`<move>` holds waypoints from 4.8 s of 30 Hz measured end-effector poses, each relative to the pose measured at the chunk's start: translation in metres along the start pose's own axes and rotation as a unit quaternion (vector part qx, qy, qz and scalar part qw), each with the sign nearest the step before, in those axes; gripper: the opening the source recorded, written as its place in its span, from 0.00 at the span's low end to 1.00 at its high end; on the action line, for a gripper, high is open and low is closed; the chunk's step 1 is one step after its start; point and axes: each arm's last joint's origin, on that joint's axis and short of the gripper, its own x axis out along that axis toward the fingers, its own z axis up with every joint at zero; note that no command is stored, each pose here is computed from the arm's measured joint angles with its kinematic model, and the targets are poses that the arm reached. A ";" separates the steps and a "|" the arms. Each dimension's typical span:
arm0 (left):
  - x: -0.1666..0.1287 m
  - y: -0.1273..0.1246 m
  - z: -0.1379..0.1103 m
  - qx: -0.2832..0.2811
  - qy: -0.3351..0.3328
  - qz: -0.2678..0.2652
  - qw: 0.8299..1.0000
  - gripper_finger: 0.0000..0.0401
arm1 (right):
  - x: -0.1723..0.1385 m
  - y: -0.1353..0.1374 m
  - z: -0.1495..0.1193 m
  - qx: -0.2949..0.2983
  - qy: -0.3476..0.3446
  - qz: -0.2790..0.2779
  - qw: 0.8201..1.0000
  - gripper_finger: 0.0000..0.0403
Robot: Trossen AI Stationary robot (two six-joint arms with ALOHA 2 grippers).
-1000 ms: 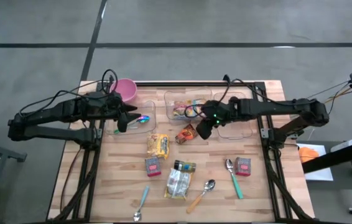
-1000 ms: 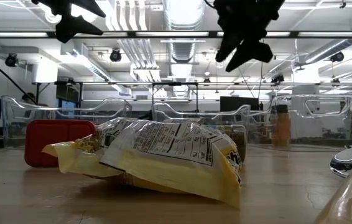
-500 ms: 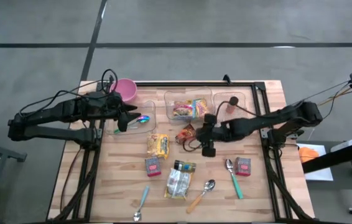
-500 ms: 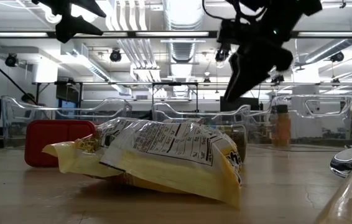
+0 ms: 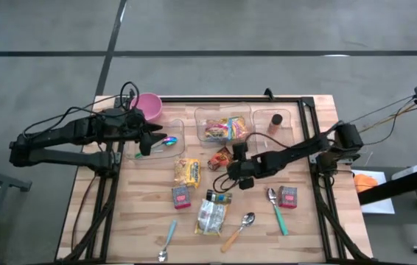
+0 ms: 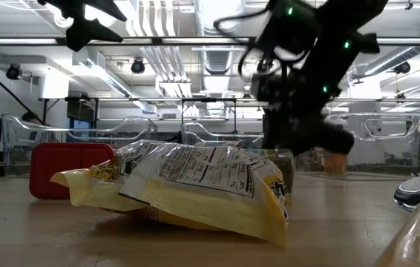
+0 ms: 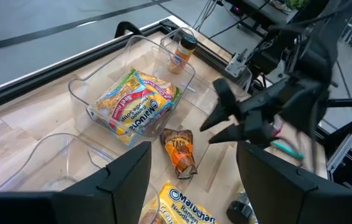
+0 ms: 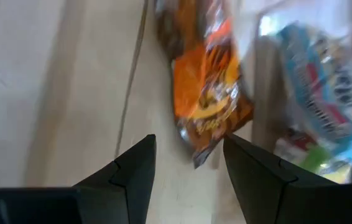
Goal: Pick & Place Food Item
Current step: Put the orange seasoning pack into the right transparent bin
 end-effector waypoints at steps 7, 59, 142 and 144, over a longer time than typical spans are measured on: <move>0.000 0.001 -0.002 -0.002 0.010 0.005 1.000 0.60 | 0.019 0.007 0.000 -0.031 0.042 -0.057 0.997 0.46; 0.000 0.002 -0.004 -0.001 0.020 0.011 1.000 0.60 | 0.047 -0.008 -0.014 -0.023 0.026 -0.029 0.999 0.02; 0.196 -0.044 -0.031 -0.006 0.248 -0.023 0.969 0.00 | -0.030 -0.010 -0.022 0.174 -0.038 0.126 0.976 0.60; 0.204 -0.043 -0.034 -0.016 0.251 -0.038 0.967 0.00 | -0.031 -0.011 -0.020 0.156 -0.045 0.119 0.980 0.60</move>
